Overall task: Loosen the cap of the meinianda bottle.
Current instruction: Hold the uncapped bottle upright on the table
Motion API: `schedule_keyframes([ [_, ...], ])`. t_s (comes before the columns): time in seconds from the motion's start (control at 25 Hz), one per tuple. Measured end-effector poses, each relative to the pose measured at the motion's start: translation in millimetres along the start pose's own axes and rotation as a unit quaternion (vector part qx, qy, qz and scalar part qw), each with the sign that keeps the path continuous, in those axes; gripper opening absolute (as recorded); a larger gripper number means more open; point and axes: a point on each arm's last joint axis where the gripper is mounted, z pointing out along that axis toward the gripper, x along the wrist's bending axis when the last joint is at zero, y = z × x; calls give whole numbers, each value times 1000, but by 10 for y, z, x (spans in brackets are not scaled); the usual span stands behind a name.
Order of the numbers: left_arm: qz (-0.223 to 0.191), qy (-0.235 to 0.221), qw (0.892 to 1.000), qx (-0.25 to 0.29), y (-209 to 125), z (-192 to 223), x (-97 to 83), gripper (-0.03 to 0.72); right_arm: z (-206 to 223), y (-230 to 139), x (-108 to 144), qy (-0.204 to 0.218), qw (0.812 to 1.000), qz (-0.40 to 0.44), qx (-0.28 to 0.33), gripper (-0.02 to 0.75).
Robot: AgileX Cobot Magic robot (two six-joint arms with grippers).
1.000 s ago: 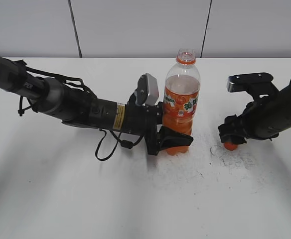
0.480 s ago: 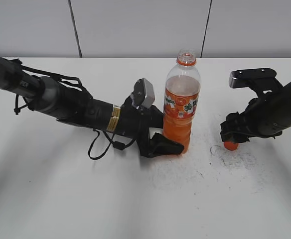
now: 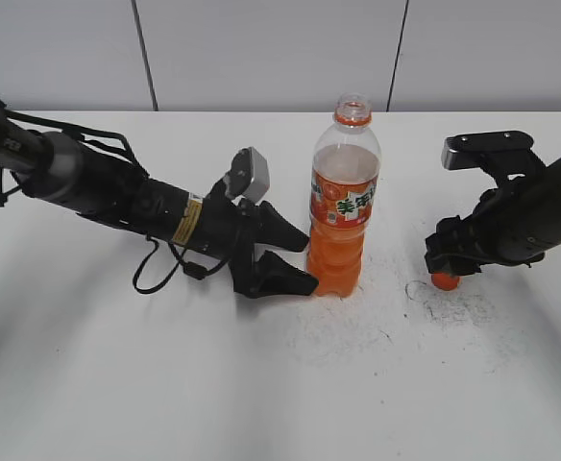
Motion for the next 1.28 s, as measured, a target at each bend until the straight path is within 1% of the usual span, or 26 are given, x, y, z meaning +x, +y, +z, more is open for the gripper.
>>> schedule_keyframes([
  [0.24,11,40,998,38,43,-238,24,680,0,-2,1,0,1000,0,1,494],
  [0.36,20,81,994,69,103,-356,13,674,-2,-11,5,3,1000,0,6,494],
  [0.44,28,120,988,93,162,-447,23,670,-10,-25,13,7,1000,0,14,494],
  [0.52,35,166,979,117,239,-561,40,668,-46,-25,23,10,1000,-1,17,494],
  [0.56,32,189,973,126,268,-616,44,664,-72,-19,29,11,1000,-2,15,494],
  [0.6,20,211,968,131,289,-663,48,661,-83,-17,31,12,1000,-2,14,494],
  [0.68,-20,268,952,143,320,-782,56,655,-196,6,51,16,1000,-4,6,494],
  [0.72,-54,298,942,143,324,-833,62,653,-226,13,56,17,1000,-5,3,494],
  [0.76,-89,337,926,146,338,-900,73,652,-269,18,65,20,1000,-6,1,494],
  [0.8,-122,378,906,150,341,-974,82,652,-309,20,75,23,1000,-7,1,494],
  [0.84,-154,417,882,153,345,-1041,82,651,-355,21,85,26,1000,-8,0,494],
  [0.88,-180,447,862,156,351,-1080,70,650,-391,25,92,27,1000,-9,-2,494],
  [0.92,-201,478,839,165,359,-1121,50,650,-414,21,99,30,1000,-10,0,494],
  [0.96,-220,507,815,174,371,-1157,26,649,-448,19,107,32,999,-11,0,494],
  [1.0,-236,527,796,181,398,-1165,-16,648,-480,10,117,36,999,-12,5,494],
  [1.08,-259,566,756,204,441,-1192,-108,645,-532,-8,135,43,999,-14,13,494],
  [1.12,-270,581,738,213,473,-1198,-162,642,-551,-15,141,45,999,-15,17,494],
  [1.2,-288,597,712,231,539,-1200,-277,633,-592,-50,162,55,998,-15,34,494],
  [1.28,-306,598,694,258,596,-1232,-397,627,-629,-79,178,62,997,-13,49,494],
])
